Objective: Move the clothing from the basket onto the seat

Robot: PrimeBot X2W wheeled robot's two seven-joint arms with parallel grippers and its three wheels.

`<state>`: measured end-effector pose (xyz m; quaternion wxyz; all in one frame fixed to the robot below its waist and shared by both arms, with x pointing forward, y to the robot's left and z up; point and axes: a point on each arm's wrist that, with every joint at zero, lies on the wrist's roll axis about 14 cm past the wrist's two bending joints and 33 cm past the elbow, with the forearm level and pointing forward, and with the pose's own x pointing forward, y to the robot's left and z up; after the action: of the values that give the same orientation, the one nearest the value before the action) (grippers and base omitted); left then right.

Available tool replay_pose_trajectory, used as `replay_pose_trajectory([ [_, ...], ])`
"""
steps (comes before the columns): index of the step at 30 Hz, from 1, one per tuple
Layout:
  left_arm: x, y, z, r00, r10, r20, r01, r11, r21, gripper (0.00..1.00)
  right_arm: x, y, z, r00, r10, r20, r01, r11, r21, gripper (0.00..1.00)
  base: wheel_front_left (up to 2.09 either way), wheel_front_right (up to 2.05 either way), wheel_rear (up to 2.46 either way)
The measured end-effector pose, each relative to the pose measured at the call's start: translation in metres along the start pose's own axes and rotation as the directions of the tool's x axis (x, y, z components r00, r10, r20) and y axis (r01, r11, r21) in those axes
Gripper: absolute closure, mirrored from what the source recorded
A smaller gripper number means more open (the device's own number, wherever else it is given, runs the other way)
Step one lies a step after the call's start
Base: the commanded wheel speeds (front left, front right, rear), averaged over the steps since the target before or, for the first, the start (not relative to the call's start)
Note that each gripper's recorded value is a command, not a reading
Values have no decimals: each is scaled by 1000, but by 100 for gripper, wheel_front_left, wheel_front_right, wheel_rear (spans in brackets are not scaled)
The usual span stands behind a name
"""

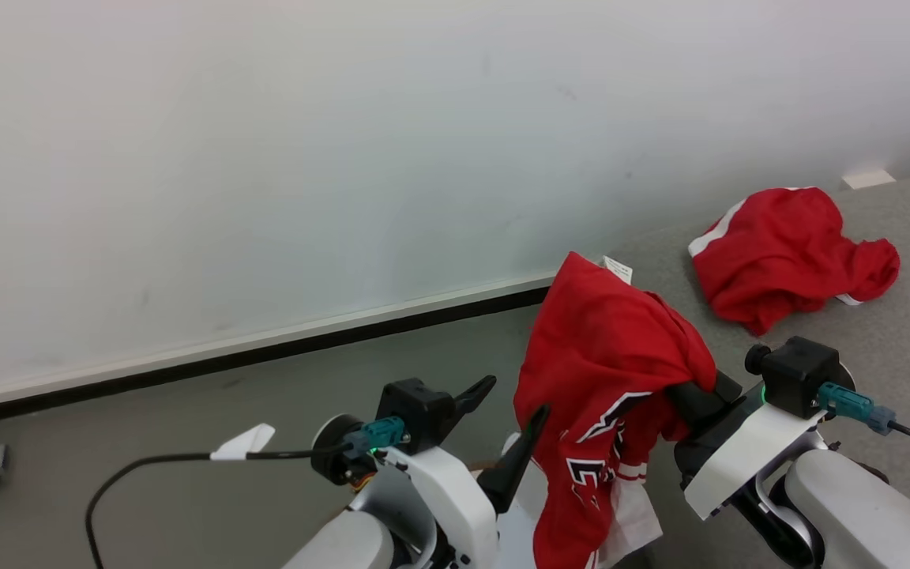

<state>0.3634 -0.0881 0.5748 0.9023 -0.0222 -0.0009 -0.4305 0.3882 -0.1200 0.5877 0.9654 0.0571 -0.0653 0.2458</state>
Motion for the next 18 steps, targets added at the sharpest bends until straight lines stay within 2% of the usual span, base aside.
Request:
replay_pose_trajectory([
  [10,27,-33,-7,992,-124,-13,123,992,-18,0,-34,-43,4,990,-141,0,140,990,-18,100,0,0,0],
  [18,44,-36,-20,985,-171,-33,168,984,-62,0,-33,-90,6,968,-250,-2,250,968,-22,100,0,0,0],
])
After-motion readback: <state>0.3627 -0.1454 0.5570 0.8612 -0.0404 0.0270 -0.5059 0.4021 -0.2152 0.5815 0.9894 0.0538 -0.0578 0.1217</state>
